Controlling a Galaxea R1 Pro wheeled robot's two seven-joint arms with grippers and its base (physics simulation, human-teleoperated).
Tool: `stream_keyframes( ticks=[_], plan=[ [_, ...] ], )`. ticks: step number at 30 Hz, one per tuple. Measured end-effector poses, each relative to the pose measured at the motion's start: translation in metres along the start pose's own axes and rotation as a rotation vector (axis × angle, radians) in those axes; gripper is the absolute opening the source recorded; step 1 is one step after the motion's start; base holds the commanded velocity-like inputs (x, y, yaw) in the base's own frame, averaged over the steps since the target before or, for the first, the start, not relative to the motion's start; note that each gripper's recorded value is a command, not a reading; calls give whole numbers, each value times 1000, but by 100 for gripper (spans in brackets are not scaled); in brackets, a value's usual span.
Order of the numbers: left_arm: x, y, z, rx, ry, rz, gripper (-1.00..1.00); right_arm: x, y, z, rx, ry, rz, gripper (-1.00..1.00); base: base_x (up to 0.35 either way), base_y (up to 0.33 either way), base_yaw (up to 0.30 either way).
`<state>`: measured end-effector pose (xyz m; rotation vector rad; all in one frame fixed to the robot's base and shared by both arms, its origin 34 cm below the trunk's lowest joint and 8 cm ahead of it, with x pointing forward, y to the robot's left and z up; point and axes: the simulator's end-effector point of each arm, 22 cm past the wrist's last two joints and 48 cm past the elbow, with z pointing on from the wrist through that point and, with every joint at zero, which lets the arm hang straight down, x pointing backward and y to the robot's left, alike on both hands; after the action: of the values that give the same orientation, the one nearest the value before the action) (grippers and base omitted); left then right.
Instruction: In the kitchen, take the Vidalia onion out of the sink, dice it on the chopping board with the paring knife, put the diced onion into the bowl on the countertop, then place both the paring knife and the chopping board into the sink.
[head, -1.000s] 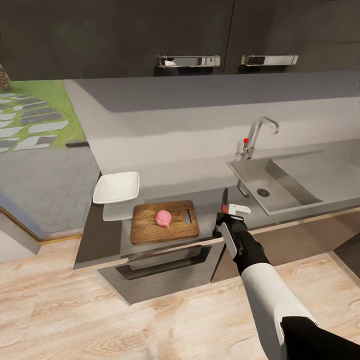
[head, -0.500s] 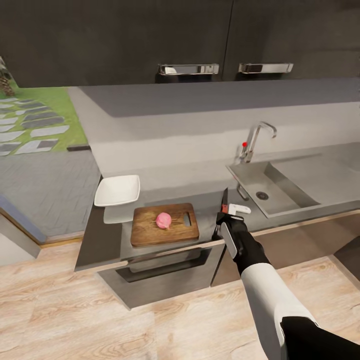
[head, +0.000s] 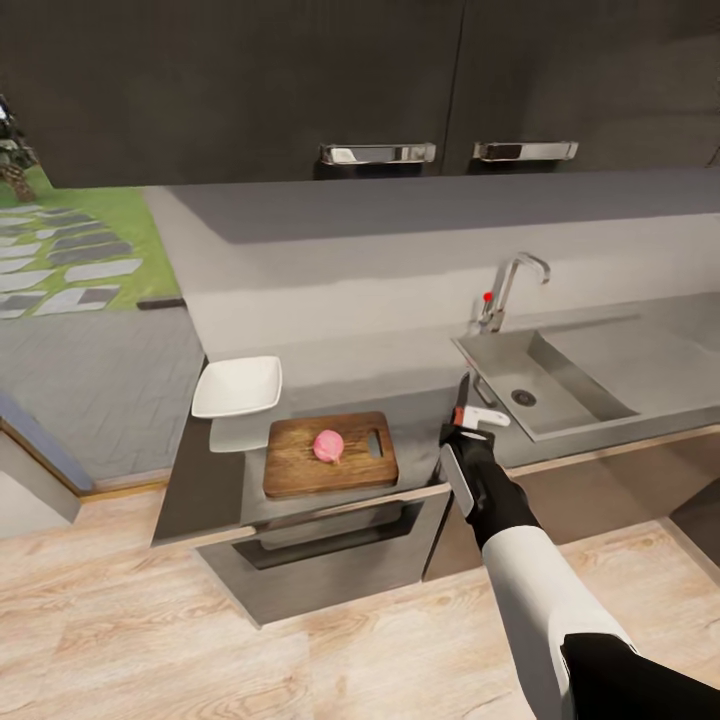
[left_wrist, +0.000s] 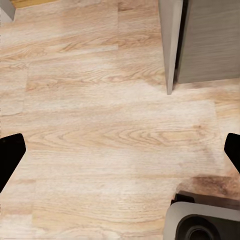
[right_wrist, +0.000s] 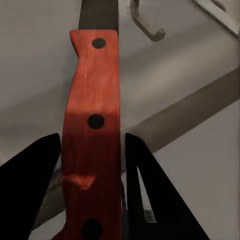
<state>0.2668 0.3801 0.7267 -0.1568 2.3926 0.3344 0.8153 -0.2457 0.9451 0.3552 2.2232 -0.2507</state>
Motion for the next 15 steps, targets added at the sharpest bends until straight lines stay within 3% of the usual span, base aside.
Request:
stream_keyframes(
  ticks=[9,15],
  plan=[
    [15,-8,-6,-11,27,-12,100,-25,0,-6,-3,-91,39,-100,0,0,153],
    [32,-7,-12,-24,61,-7,100,-38,15,-17,-23,-138,-15,-100,0,0,204]
  ],
)
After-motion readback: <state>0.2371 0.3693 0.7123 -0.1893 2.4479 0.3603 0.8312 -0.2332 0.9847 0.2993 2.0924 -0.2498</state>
